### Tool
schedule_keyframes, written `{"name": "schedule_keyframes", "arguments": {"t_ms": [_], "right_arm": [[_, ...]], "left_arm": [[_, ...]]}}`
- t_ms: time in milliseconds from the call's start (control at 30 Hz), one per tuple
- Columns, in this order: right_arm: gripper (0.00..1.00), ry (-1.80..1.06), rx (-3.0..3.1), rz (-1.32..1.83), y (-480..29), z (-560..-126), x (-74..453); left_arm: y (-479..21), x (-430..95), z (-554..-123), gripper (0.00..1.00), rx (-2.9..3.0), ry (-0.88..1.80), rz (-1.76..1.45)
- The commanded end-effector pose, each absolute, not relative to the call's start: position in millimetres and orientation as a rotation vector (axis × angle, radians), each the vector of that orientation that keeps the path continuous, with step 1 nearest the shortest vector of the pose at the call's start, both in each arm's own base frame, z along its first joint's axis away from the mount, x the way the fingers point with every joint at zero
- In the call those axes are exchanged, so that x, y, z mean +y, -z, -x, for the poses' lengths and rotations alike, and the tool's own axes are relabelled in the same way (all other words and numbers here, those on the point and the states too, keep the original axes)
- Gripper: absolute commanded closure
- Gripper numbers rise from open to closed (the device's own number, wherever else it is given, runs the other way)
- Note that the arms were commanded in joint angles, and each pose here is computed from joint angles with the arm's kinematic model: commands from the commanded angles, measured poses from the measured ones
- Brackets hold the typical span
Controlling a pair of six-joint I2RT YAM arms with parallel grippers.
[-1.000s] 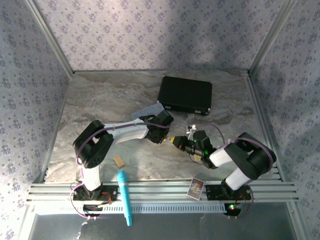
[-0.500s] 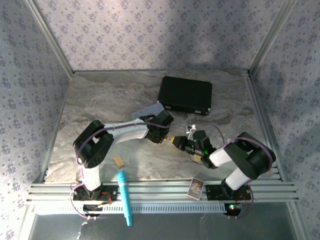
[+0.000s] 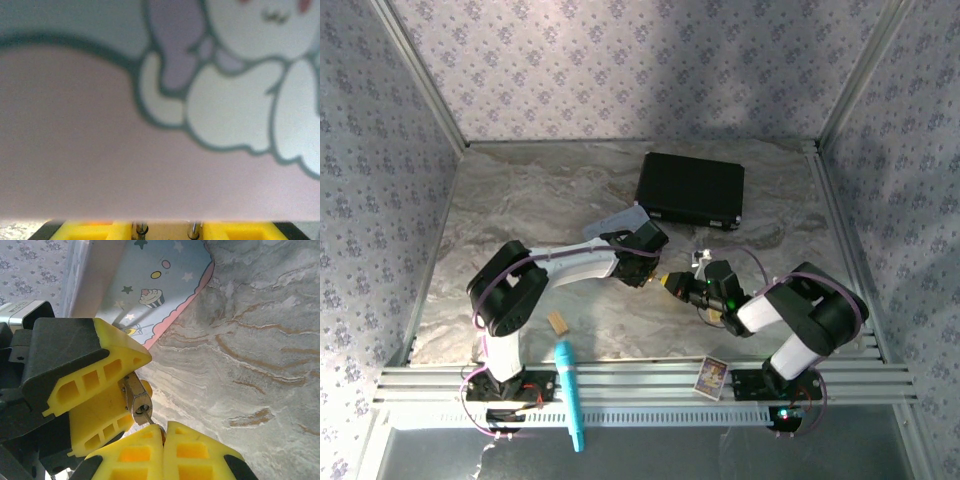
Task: Unlock a padlock with a key
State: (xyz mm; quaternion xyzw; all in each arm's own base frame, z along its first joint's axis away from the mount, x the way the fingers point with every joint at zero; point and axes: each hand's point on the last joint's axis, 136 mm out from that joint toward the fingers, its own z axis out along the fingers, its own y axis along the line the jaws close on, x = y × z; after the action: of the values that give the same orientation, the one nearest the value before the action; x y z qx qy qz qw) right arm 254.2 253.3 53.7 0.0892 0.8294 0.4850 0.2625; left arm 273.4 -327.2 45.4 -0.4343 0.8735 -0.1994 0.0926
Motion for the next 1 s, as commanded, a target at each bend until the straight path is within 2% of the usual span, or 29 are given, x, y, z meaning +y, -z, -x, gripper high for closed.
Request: {"name": "schedule_keyframes", "arguments": {"t_ms": [0,400,767,967], "right_arm": [[1.00,-1.336,2.170,-0.229,-70.5,-266.6,261.0],[1.00,-1.461,2.136,-0.136,-81.2,-262.7,288.9],[1.00,-1.501,2.136,-0.081,-77.0,-256.0,299.0],[1.00,-1.465,2.136,-0.074,-74.8,-255.4,300.2]], "left_arm": [[-44.1,-353.0,-252.3,0.71,2.699,0.678,1.293],[-49.1,-363.2,-250.0,0.73,2.702,0.721,1.278],[-63.1,-369.5,-250.3,0.83,2.693,0.822,1.302],[-68.9,-373.1,-248.6,0.83,2.707,0.854,1.327]]}}
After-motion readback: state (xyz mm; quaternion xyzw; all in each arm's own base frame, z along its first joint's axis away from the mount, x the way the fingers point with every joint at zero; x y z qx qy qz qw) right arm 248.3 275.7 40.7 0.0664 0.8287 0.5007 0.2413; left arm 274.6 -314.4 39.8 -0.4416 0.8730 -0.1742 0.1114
